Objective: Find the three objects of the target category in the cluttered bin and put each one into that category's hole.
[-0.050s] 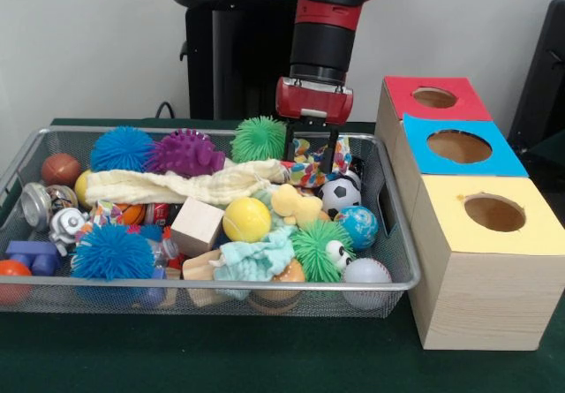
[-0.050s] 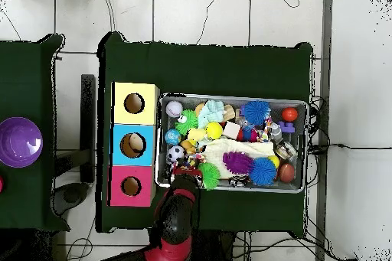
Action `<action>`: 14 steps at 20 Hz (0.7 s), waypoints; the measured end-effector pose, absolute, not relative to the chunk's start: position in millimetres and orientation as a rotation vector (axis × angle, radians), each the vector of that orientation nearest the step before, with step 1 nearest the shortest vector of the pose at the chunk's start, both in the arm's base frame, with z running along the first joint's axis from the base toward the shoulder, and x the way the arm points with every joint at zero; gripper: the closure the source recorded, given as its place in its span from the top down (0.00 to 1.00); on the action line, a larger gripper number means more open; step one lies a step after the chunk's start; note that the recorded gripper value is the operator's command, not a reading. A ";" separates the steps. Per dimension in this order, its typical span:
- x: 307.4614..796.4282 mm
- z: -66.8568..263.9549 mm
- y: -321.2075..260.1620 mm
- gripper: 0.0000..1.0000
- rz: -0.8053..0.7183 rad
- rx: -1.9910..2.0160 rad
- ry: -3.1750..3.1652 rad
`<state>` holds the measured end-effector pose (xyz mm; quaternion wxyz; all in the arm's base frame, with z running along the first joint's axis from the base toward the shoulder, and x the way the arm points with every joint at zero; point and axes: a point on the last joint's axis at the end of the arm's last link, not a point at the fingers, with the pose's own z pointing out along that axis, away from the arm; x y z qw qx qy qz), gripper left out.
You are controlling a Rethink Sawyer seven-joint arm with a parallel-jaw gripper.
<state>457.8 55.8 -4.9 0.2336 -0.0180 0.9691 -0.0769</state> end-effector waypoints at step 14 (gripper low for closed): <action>445.8 -20.5 59.6 1.00 -0.206 -0.062 2.687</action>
